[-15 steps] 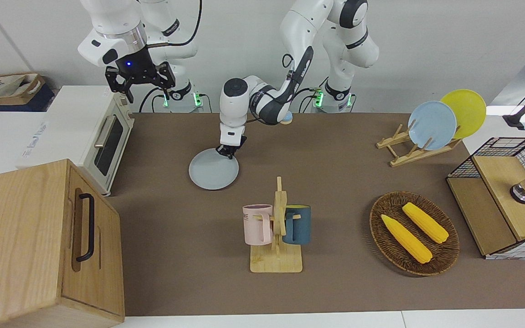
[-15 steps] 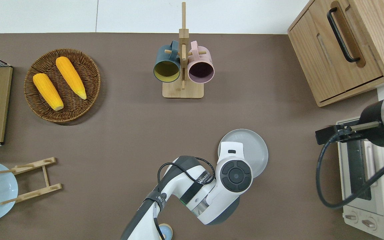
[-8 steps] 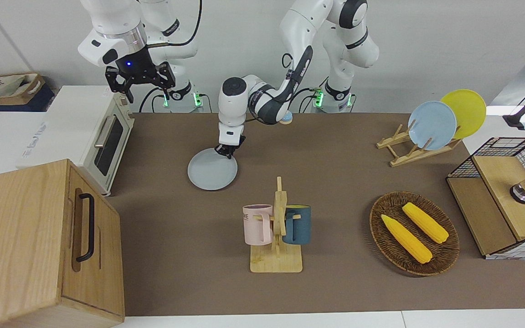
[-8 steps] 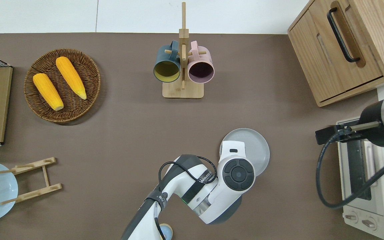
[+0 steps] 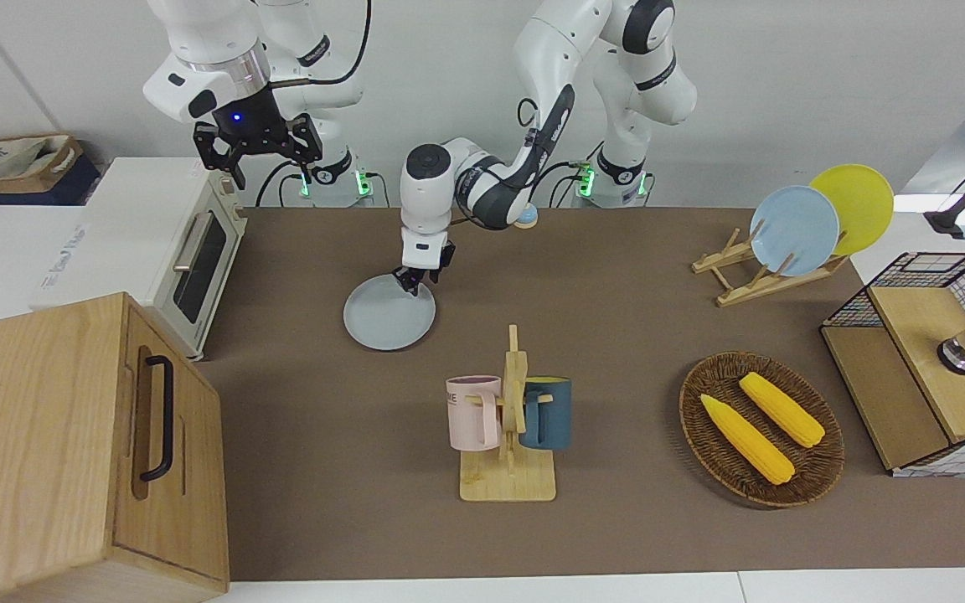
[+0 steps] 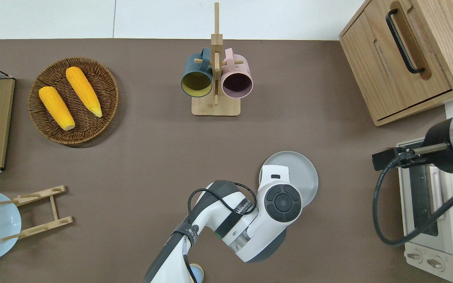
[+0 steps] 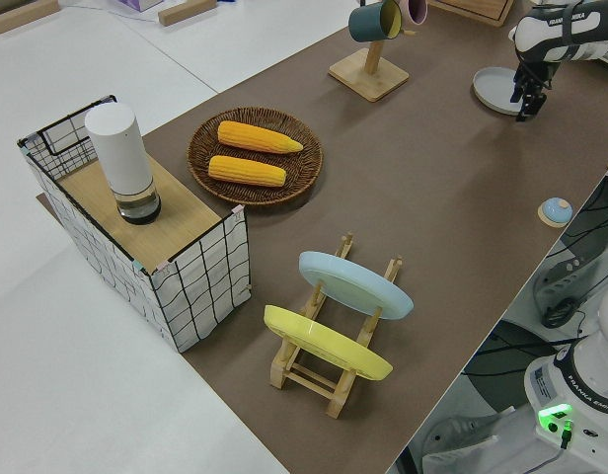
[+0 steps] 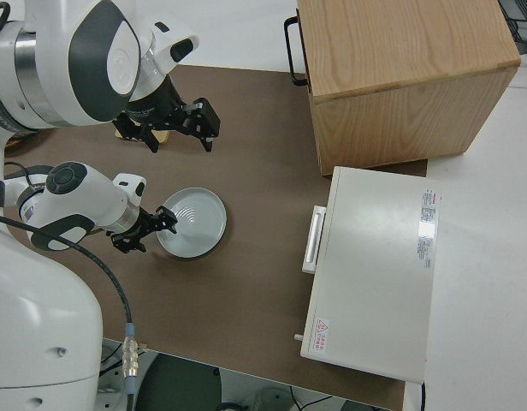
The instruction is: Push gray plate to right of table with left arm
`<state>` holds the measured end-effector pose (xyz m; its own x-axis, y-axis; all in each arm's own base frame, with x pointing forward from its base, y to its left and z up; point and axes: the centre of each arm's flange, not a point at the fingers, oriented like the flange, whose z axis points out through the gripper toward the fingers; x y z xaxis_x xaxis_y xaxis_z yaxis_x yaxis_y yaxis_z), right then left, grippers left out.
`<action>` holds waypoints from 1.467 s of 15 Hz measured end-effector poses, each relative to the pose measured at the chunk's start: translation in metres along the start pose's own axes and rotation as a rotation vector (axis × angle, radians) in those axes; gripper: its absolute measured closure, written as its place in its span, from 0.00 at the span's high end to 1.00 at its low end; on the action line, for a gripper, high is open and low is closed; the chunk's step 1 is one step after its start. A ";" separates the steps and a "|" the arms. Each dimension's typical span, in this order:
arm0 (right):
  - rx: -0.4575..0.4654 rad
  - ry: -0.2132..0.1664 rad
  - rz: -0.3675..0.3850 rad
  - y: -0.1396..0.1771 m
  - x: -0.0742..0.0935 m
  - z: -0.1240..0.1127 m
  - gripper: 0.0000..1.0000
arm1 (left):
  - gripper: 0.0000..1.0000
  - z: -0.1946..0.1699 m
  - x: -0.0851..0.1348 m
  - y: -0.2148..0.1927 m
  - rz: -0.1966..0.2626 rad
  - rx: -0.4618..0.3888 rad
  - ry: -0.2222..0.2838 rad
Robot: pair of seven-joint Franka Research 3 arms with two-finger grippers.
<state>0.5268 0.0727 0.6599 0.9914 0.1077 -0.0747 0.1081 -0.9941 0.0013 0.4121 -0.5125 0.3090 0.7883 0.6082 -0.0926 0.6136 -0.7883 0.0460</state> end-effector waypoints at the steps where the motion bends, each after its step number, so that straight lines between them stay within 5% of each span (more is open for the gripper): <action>1: 0.000 0.000 0.000 0.000 0.000 0.000 0.99 | 1.00 0.000 0.000 0.000 0.020 0.005 0.021; 10: 0.000 0.000 0.000 0.000 0.000 0.000 0.99 | 0.99 -0.021 0.018 0.004 0.076 0.071 0.081; 18: 0.000 0.000 0.000 0.000 0.000 0.000 0.99 | 0.99 -0.120 0.123 -0.016 0.141 0.117 0.075; 22: 0.000 0.000 0.000 0.000 0.000 0.000 0.99 | 0.99 -0.175 0.167 -0.049 0.228 0.138 0.060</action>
<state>0.5268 0.0727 0.6599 0.9914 0.1077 -0.0747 0.1081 -0.9941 0.0013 0.5221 -0.3561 0.4649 0.9091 0.4150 -0.0365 0.4115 -0.9081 -0.0774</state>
